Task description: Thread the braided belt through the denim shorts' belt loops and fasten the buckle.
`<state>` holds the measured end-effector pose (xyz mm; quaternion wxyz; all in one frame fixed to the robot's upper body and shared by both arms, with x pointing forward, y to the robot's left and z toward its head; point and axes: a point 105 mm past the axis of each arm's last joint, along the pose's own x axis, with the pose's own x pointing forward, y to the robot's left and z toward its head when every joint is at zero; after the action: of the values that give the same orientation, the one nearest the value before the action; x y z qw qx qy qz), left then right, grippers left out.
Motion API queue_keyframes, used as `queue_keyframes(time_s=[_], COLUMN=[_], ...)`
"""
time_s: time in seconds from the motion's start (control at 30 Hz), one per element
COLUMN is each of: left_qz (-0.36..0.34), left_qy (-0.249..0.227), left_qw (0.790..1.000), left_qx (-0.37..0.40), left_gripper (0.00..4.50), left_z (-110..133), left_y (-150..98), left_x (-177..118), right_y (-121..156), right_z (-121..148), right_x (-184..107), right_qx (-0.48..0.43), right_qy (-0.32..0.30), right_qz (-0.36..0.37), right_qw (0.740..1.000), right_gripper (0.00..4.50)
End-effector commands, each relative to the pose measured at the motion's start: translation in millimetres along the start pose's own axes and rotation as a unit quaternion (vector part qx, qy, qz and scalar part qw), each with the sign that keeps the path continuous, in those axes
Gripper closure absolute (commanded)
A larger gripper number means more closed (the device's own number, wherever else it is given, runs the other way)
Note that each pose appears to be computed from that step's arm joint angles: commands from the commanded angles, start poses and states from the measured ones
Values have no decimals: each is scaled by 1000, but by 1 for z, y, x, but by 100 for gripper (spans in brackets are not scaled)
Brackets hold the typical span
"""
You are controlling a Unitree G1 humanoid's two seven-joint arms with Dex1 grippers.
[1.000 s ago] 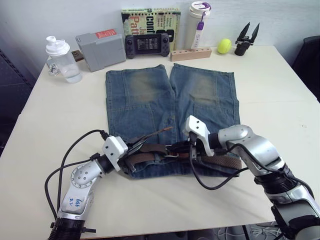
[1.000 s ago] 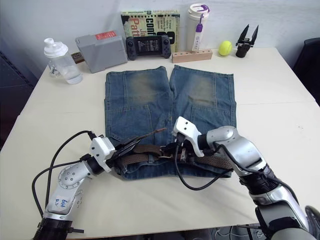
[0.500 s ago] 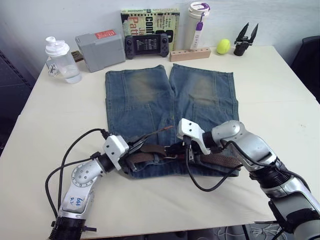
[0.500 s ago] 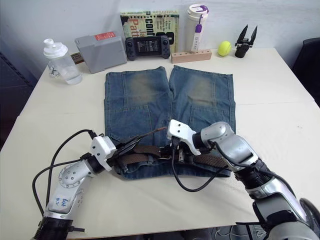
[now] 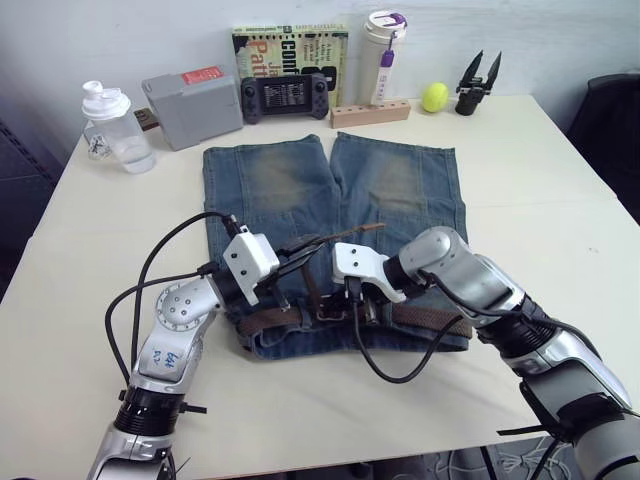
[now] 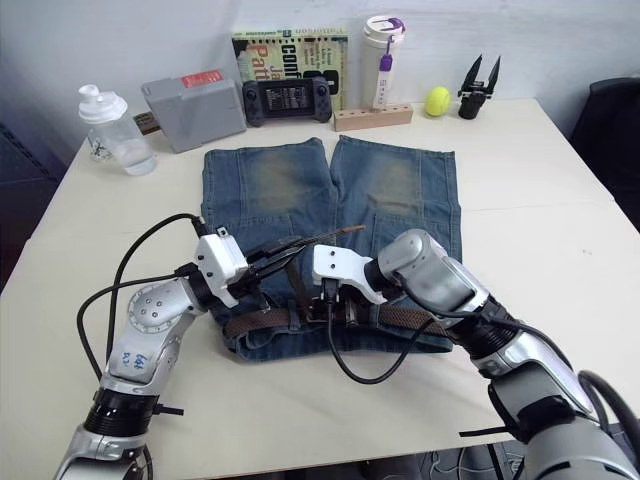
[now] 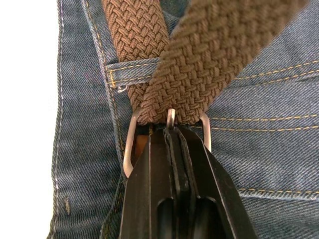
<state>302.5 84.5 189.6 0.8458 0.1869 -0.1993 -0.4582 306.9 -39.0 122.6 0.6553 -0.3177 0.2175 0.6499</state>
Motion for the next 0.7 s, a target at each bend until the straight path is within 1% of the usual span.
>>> queue_keyframes(time_s=[0.03, 0.3, 0.43, 0.7], left_qz=[-13, -45, -69, -128], left_qy=[-66, -102, -116, -138], left_qw=[997, 993, 990, 981], left_qx=[27, 33, 36, 52], left_gripper=[450, 450, 450, 450], left_z=[39, 58, 66, 82], left_y=[12, 21, 23, 23], left_x=[14, 33, 40, 59], right_y=[35, 48, 51, 62], right_z=[-55, -59, -61, -63], right_x=[44, 61, 64, 71], right_qx=[48, 29, 18, 13], right_qy=[116, 147, 156, 157], right_qz=[82, 113, 121, 142], right_qw=[989, 982, 980, 977], right_gripper=[442, 442, 442, 442])
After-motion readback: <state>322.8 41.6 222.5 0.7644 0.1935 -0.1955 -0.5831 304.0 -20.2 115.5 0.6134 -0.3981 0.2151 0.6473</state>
